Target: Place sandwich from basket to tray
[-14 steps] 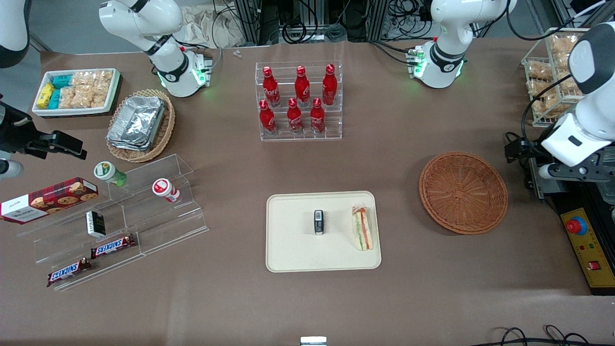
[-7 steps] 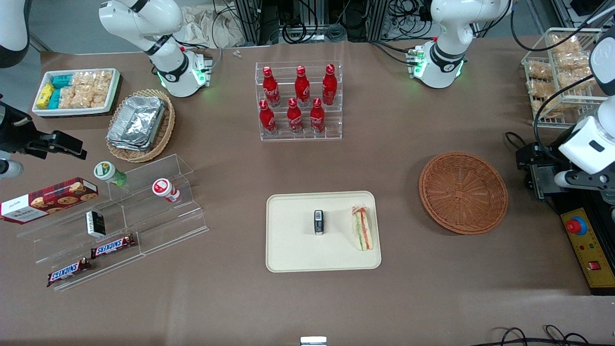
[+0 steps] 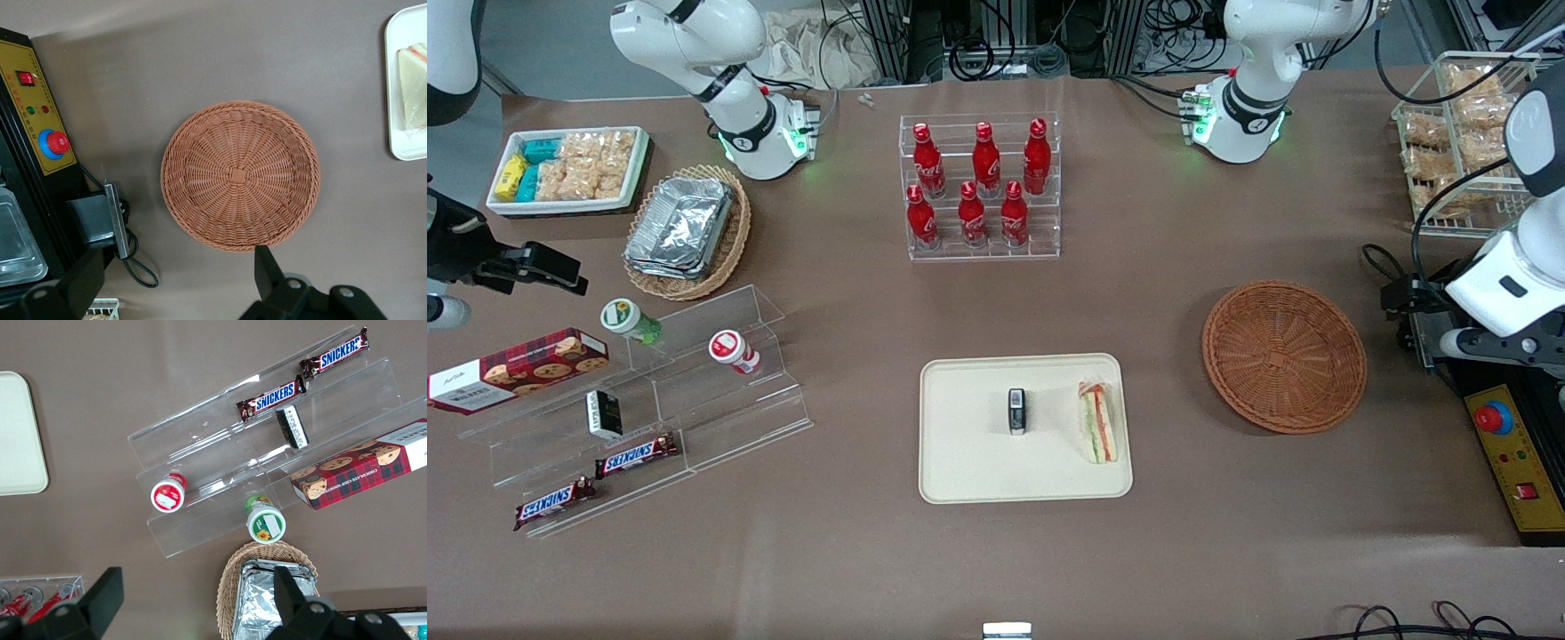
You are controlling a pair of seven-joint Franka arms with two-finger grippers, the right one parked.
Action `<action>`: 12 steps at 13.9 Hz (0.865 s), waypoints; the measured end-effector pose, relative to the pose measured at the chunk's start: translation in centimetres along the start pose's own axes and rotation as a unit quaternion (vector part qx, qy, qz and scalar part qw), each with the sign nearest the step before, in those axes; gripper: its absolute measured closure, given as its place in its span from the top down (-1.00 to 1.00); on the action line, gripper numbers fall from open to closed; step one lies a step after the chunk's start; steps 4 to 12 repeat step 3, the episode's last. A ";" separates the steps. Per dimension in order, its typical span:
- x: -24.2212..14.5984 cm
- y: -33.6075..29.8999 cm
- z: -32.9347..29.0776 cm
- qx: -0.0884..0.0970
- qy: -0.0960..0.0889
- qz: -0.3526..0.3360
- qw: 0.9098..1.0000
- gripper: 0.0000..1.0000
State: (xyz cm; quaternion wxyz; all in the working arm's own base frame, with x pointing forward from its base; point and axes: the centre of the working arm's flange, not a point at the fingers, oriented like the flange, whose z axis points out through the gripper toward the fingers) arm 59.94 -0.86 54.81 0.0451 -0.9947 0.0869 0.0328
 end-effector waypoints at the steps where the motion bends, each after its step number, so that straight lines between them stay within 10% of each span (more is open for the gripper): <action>1: 0.0 0.1 0.0 0.000 0.000 0.001 1.000 1.00; 12: 0.0 0.0 0.0 -0.001 0.000 0.000 1.000 1.00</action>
